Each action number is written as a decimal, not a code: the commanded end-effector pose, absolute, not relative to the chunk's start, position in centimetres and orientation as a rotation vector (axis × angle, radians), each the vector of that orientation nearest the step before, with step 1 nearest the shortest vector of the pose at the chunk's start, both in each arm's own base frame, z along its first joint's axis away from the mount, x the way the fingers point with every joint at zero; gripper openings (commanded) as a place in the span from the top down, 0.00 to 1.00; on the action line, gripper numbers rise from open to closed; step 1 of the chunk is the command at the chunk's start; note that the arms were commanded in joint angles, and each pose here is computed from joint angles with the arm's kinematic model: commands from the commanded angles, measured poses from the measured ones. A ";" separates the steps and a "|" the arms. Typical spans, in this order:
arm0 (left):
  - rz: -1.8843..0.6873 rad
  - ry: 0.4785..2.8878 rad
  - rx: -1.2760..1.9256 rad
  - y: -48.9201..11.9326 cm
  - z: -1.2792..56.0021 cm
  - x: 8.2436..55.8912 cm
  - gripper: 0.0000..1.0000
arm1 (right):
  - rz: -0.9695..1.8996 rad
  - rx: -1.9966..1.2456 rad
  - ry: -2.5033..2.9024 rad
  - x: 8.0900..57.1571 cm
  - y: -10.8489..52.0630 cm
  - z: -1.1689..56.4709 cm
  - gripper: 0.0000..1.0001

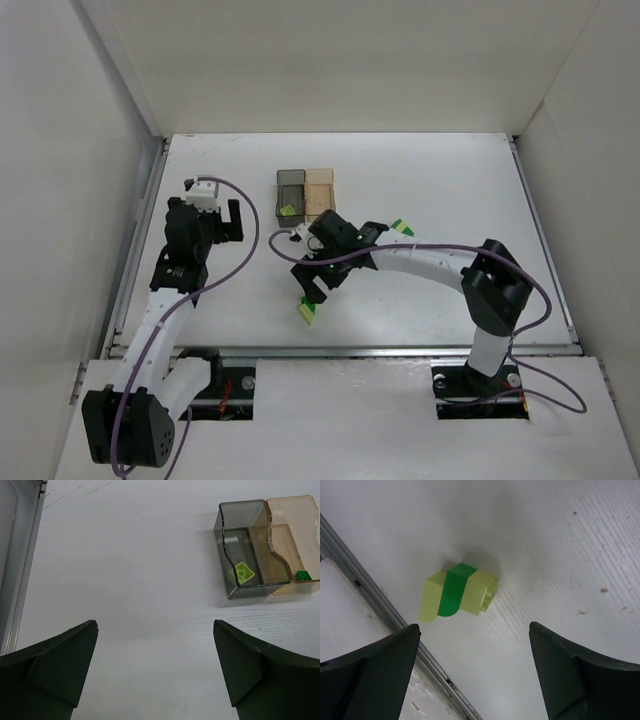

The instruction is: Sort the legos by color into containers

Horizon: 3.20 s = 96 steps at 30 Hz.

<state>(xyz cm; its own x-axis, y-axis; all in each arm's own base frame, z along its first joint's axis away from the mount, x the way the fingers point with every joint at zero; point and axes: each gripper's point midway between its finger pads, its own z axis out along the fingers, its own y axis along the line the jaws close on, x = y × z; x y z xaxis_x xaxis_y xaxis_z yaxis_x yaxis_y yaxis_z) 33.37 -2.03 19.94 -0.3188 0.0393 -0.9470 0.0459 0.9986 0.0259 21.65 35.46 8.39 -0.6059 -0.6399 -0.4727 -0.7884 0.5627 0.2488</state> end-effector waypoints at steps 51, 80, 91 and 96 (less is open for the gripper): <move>0.084 1.855 0.183 -1.2 21.6 30.6 0.00 | 0.638 -2.382 1.021 18.6 39.6 3.8 0.45; -0.459 1.912 0.457 -11.0 25.9 34.8 0.00 | 0.442 -0.755 1.723 35.0 36.7 23.9 1.00; -0.899 1.890 0.694 -18.9 28.6 34.4 0.00 | 0.376 -0.584 1.684 38.0 36.7 26.9 1.00; -0.973 1.984 0.789 -20.1 27.4 34.6 0.00 | 0.339 -0.659 1.636 38.3 37.0 26.9 1.00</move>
